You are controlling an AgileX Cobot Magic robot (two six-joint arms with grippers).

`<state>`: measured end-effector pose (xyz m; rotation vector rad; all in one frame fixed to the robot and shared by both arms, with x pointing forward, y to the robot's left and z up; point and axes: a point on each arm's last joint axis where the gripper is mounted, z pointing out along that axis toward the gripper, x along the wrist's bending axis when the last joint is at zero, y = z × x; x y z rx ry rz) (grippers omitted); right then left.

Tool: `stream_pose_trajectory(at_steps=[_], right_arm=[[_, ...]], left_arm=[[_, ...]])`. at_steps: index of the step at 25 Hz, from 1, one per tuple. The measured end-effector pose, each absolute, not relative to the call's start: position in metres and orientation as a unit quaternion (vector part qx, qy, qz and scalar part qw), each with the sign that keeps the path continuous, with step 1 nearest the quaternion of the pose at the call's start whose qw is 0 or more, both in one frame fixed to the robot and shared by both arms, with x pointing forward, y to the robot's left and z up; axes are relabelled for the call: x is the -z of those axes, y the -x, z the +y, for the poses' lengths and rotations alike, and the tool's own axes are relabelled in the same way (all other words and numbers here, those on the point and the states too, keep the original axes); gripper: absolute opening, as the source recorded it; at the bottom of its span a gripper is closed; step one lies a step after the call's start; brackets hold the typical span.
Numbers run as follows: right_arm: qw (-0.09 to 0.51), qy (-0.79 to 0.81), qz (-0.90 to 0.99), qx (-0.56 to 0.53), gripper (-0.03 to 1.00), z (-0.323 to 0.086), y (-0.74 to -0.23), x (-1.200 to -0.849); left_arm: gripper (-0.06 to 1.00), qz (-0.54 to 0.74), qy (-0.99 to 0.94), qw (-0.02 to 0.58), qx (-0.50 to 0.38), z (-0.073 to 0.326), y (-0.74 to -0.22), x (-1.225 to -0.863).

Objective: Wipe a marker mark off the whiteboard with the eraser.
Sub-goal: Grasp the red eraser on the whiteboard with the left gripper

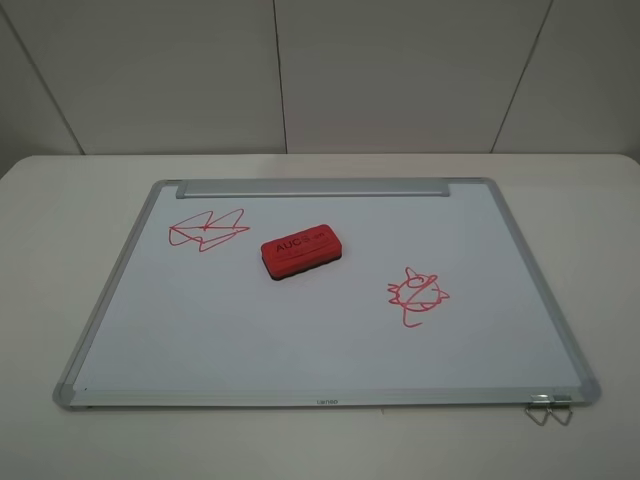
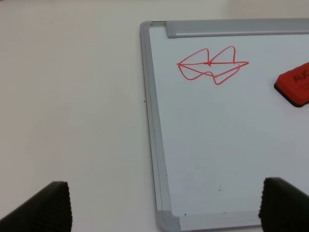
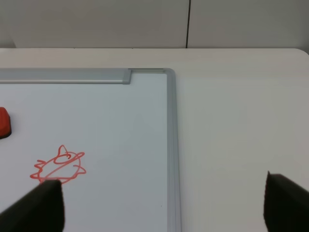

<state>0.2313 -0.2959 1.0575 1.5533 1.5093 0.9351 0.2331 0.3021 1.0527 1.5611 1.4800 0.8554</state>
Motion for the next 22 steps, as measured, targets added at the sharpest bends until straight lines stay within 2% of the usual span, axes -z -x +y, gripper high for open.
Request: stream_pose_trajectory(at_steps=[22], right_arm=[[0.381,-0.609,0.591,-0.366,0.71,-0.2959,-0.2313,-1.0575]], left_arm=[[0.77,0.585,-0.618,0.402,-0.338,0.3021,-0.2331,-1.0527]])
